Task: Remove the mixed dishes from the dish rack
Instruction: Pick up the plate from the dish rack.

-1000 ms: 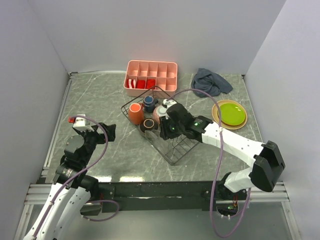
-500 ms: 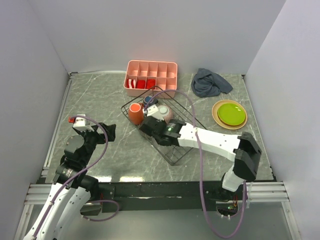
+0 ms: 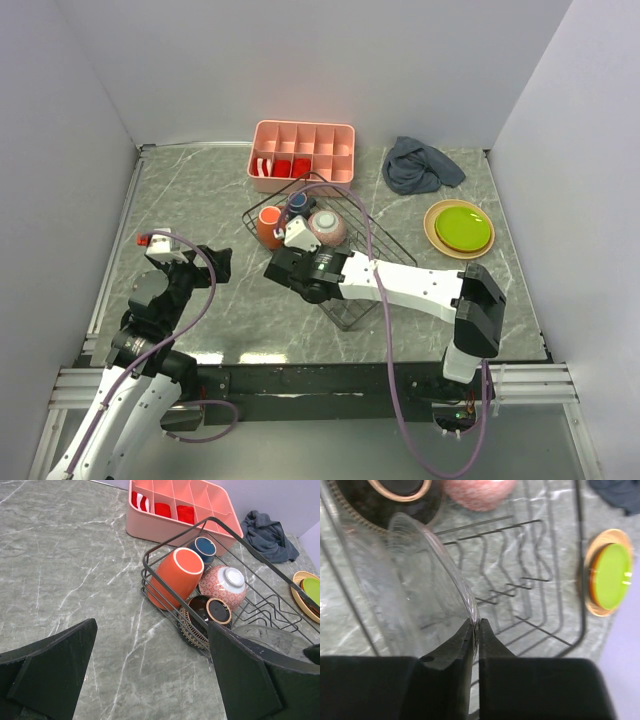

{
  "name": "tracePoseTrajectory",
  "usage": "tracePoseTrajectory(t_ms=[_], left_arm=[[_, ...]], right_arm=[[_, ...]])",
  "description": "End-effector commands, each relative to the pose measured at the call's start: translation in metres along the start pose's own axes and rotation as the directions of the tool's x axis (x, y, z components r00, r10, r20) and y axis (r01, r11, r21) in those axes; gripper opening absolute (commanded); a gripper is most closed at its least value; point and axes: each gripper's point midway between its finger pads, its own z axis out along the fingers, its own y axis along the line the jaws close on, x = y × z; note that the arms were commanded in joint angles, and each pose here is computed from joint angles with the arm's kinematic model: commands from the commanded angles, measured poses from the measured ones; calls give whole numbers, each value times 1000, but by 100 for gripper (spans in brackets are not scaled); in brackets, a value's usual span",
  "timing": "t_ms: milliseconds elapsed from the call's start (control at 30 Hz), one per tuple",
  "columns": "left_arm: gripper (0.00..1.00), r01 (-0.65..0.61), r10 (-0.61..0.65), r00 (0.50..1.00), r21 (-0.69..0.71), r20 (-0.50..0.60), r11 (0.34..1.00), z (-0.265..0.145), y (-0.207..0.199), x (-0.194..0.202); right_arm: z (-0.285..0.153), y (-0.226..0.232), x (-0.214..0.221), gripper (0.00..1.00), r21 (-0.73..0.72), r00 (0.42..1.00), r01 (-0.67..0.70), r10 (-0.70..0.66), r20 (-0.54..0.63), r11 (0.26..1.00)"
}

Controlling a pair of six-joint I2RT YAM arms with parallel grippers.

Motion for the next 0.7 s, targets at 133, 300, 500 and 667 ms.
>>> tracePoseTrajectory(t_ms=[133,300,500,667], left_arm=[[99,-13,10,998,38,61,999,-1,-9,-17],[99,-13,10,998,39,61,999,-1,-9,-17],[99,-13,11,998,37,58,999,0,-9,-16],[99,-14,12,998,37,58,999,0,-8,-16]], right_arm=[[-19,-16,-22,0,109,998,30,-36,53,994],[-31,-25,-28,0,132,995,58,-68,69,990],[-48,-44,-38,0,144,993,54,-68,99,988],[-63,-68,-45,0,195,989,42,-68,129,980]])
